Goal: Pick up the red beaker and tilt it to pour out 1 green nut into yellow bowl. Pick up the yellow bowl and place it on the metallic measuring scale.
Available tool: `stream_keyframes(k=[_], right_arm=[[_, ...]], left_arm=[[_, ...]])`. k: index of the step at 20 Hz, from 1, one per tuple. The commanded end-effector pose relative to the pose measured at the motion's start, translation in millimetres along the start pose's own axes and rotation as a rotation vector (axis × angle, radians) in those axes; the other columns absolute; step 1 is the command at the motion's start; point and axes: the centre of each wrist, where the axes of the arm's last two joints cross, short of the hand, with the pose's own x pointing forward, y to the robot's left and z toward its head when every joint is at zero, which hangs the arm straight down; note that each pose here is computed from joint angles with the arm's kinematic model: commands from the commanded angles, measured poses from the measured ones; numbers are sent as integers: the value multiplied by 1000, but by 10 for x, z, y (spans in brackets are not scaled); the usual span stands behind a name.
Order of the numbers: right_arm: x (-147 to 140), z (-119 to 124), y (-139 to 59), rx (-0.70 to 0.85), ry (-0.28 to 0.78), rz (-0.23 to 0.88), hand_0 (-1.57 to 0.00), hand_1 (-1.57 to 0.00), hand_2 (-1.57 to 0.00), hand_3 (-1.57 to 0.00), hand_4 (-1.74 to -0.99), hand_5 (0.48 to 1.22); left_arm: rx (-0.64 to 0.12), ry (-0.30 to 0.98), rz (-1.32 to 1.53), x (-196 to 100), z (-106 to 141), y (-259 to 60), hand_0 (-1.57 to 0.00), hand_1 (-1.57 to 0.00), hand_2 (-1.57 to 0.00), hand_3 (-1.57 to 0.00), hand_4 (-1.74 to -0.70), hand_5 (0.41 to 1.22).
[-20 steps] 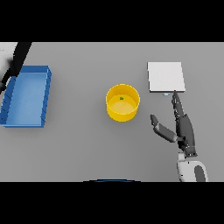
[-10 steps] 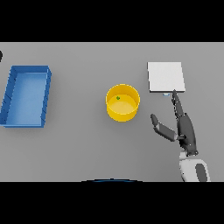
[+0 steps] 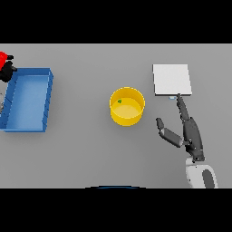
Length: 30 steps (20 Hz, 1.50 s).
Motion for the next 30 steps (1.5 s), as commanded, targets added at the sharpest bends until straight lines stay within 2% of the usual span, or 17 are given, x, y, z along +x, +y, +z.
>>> stream_keyframes(k=[1, 3, 5, 6, 8, 9, 10, 11, 12, 14, 16, 18, 21, 23, 27, 29, 30], right_arm=[[8, 26, -16, 1, -6, 6, 1, 1, 1, 1, -1214, 664], [-5, 47, -25, 8, -5, -3, 1, 1, 1, 1, -1217, 666], [-17, 41, 26, 3, 0, 3, 1, 1, 1, 1, -1214, 666], [-23, 34, -3, -4, 9, 13, 1, 1, 1, 1, -1207, 665], [-1, 24, 21, -4, -4, 2, 1, 1, 1, 1, -1205, 664], [7, 25, 31, 0, -21, 2, 1, 1, 1, 1, -1202, 667], [-10, 34, 20, -5, -10, 4, 1, 1, 1, 1, -1197, 664], [-7, 48, 14, -10, -11, 4, 1, 1, 1, 1, -1192, 663], [-7, 88, 14, -4, -23, 6, 1, 1, 1, 1, -1188, 663], [10, 45, -1, -5, -12, 13, 1, 1, 1, 1, -1185, 665], [6, 74, 48, -3, -9, 8, 1, 1, 1, 1, -1182, 667], [-8, 116, 41, 3, 2, 2, 1, 1, 1, 1, -1187, 667], [13, 73, 28, 1, 13, 10, 1, 1, 1, 1, -1188, 668], [18, 70, 58, 5, 17, 14, 1, 1, 1, 1, -1193, 660], [12, -14, -50, 45, 19, 91, 1, 1, 1, 1, -1198, 662], [57, -107, -83, 120, -36, 97, 1, 1, 1, 1, -1162, 694], [96, -188, -84, 165, -64, 130, 1, 1, 1, 1, -1180, 708]], left_arm=[[-4, 6, 8, -82, 50, -63, -1571, -1571, -1571, -1474, -1741, 1221], [-2, 25, 23, -123, 118, -126, -1571, -1571, -1571, -1509, -1741, 1221], [-9, 52, 18, -201, 127, -189, -1571, -1571, -1571, -1531, -1741, 1166], [-11, 65, 21, -224, 123, -214, -1571, -1571, -1571, -1539, -1741, 1117], [-18, 78, -11, -321, 145, -212, -1571, -1571, -1571, -1551, -1741, 967], [-29, 79, -34, -345, 149, -214, -1571, -1571, -1571, -1555, -1667, 908], [-59, 74, -51, -317, 145, -199, -1571, -1571, -1571, -1503, -1530, 865], [-114, 60, -63, -290, 190, -201, -1564, -1449, -1432, -1362, -1374, 830], [-168, 60, -67, -297, 220, -170, -1457, -1180, -1187, -1129, -1229, 803], [-247, 72, -92, -299, 241, -77, -932, -755, -767, -722, -1034, 758], [-293, 67, -117, -293, 260, -47, -596, -483, -490, -462, -916, 723], [-319, 64, -111, -304, 261, -25, -381, -309, -313, -295, -851, 698], [-331, 66, -106, -261, 238, -64, -195, -158, -160, -151, -802, 679], [-307, 46, -81, -252, 222, -16, -124, -100, -102, -96, -791, 674], [-282, -6, -23, -238, 205, -23, -50, -41, -41, -39, -786, 671], [-269, -14, -15, -224, 193, -27, -32, -26, -26, -24, -780, 679], [-269, -17, -23, -226, 217, -26, -25, -20, -21, -19, -776, 685]])
